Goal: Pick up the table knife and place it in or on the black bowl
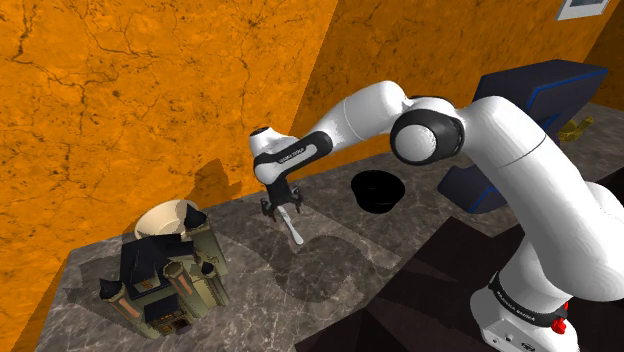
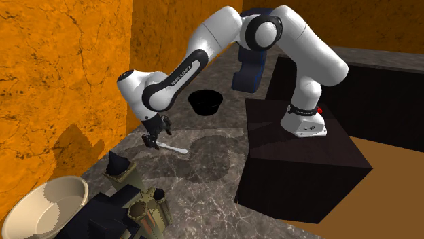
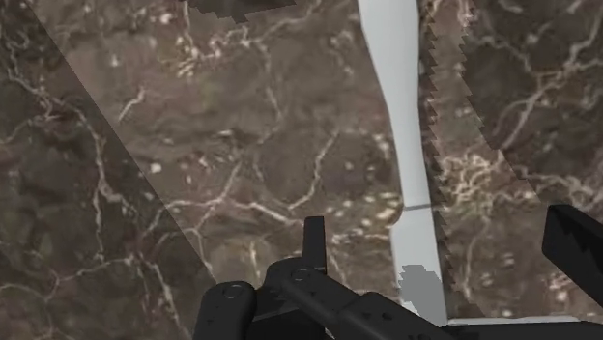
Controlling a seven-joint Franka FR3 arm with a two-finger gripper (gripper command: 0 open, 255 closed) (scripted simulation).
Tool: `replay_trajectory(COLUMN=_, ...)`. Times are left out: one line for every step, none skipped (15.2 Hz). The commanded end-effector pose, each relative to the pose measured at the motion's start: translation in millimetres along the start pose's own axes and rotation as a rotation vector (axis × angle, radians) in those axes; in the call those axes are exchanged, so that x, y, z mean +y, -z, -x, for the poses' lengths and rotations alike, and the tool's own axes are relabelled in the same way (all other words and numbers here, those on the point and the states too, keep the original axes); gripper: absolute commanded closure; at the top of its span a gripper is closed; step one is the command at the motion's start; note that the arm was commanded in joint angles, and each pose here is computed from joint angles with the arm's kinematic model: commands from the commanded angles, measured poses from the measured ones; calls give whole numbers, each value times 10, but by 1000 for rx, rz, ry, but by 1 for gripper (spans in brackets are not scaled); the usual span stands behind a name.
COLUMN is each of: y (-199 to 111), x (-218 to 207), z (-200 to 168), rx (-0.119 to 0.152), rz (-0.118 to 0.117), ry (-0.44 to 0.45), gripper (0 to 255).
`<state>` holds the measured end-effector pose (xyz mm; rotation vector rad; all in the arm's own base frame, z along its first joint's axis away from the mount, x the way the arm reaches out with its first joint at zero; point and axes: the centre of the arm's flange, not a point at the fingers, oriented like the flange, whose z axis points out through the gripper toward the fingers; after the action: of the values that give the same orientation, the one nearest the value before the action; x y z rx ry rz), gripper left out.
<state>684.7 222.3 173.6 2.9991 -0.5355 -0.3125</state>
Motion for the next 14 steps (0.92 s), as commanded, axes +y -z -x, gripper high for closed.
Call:
replay_trajectory(y=-125, x=-4, z=-7, rx=0, rz=0, ry=0, gripper=0)
replay_trajectory(y=-178, x=-4, z=-7, rx=0, rz=0, ry=0, gripper=0)
replay_trajectory(y=-261, x=-5, z=-7, rx=0, rz=0, ry=0, gripper=0)
replay_trajectory(y=-261, x=-4, z=-7, rx=0, rz=0, ry=0, gripper=0)
replay_trajectory(y=-261, x=-4, z=-7, rx=0, rz=0, ry=0, gripper=0)
replay_trajectory(y=-261, x=-4, z=-7, rx=0, rz=0, ry=0, gripper=0)
replay_trajectory(y=-261, x=-5, z=-7, rx=0, rz=0, ry=0, gripper=0)
replay_trajectory(y=-261, x=-5, z=-7, rx=0, rz=0, ry=0, gripper=0)
replay_trajectory(y=-261, x=-5, z=-7, rx=0, rz=0, ry=0, gripper=0)
replay_trajectory(y=-261, x=-5, z=-7, rx=0, rz=0, ry=0, gripper=0)
replay_trajectory(y=-261, x=-4, z=-7, rx=0, rz=0, ry=0, gripper=0)
replay_trajectory(y=-261, x=-4, z=-7, rx=0, rz=0, ry=0, gripper=255)
replay_trajectory(y=-261, x=-4, z=-7, rx=0, rz=0, ry=0, gripper=255)
replay_trajectory(y=-261, x=-6, z=-3, rx=0, rz=0, ry=0, gripper=255)
